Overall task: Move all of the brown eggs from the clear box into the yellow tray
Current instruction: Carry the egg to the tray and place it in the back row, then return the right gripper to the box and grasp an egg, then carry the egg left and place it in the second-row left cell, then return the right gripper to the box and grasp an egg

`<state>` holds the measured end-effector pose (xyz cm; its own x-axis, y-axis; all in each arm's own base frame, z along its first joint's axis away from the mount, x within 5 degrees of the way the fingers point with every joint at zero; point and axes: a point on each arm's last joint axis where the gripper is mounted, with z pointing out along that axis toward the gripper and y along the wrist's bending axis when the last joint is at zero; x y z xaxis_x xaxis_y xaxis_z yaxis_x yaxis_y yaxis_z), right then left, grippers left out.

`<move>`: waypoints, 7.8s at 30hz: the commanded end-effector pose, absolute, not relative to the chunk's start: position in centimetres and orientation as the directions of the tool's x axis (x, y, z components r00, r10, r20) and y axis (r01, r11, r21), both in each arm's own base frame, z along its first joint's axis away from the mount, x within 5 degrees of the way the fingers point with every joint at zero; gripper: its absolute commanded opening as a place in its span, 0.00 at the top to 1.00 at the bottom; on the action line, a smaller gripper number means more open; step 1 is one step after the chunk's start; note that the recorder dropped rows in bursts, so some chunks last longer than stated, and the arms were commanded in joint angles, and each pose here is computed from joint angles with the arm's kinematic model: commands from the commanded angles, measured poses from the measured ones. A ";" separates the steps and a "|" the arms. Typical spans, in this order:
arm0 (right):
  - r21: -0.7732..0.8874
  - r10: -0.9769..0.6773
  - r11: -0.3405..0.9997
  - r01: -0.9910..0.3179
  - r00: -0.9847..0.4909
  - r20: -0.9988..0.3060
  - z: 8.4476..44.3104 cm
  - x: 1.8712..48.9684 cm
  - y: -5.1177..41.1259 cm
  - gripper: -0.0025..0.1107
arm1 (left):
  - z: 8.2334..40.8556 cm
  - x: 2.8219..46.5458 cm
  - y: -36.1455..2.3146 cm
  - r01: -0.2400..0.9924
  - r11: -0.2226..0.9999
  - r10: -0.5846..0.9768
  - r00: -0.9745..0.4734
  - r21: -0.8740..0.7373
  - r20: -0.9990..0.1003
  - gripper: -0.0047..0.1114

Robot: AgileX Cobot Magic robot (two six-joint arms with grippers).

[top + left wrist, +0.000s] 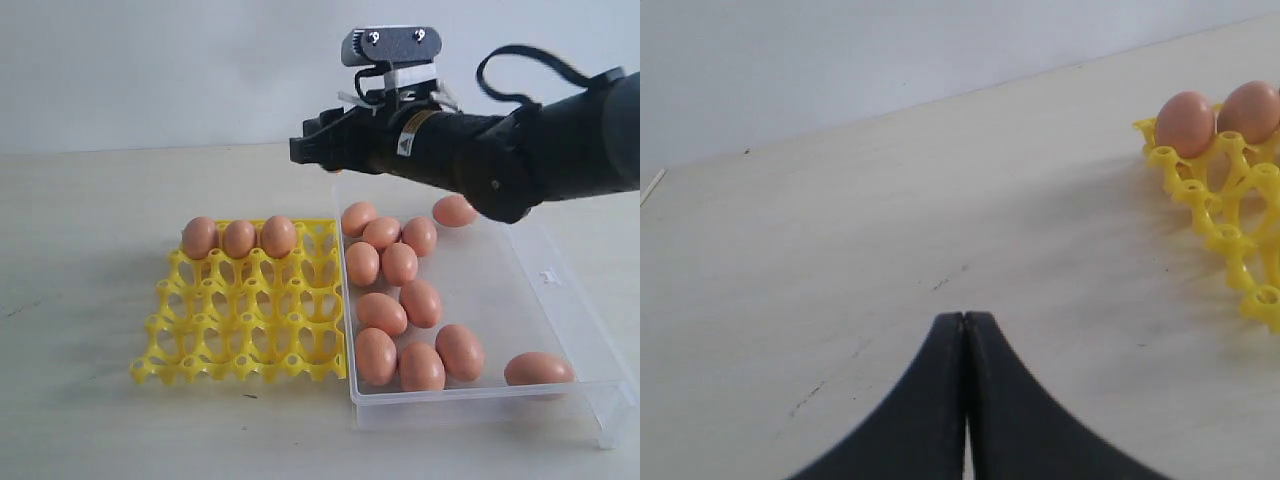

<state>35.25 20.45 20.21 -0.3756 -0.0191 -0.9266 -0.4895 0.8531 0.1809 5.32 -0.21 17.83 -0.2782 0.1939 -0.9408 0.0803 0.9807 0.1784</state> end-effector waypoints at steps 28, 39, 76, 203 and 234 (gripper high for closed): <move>0.222 -0.020 0.817 -0.532 -0.411 -0.911 12.1 36.2 21.8 0.42 | 18.0 5.3 -0.2 0.078 0.981 0.190 -0.263 0.176 -0.946 0.96; -0.248 -0.564 0.772 -0.585 -0.452 -0.692 24.6 32.0 17.2 0.98 | 18.0 5.3 -0.2 0.078 0.981 0.190 -0.263 0.176 -0.946 0.96; -0.322 -0.977 0.155 -0.934 -0.193 0.091 13.9 35.1 13.7 0.35 | 18.0 5.3 -0.2 0.078 0.981 0.190 -0.263 0.176 -0.946 0.96; 0.065 -0.189 0.972 -0.225 -0.918 -0.350 15.9 32.9 16.2 0.42 | 18.0 5.3 -0.2 0.078 0.981 0.190 -0.263 0.176 -0.946 0.96; 0.130 -0.149 0.888 -0.441 -0.544 -0.826 24.4 33.0 20.3 0.98 | 18.0 5.3 -0.2 0.078 0.981 0.190 -0.263 0.176 -0.946 0.96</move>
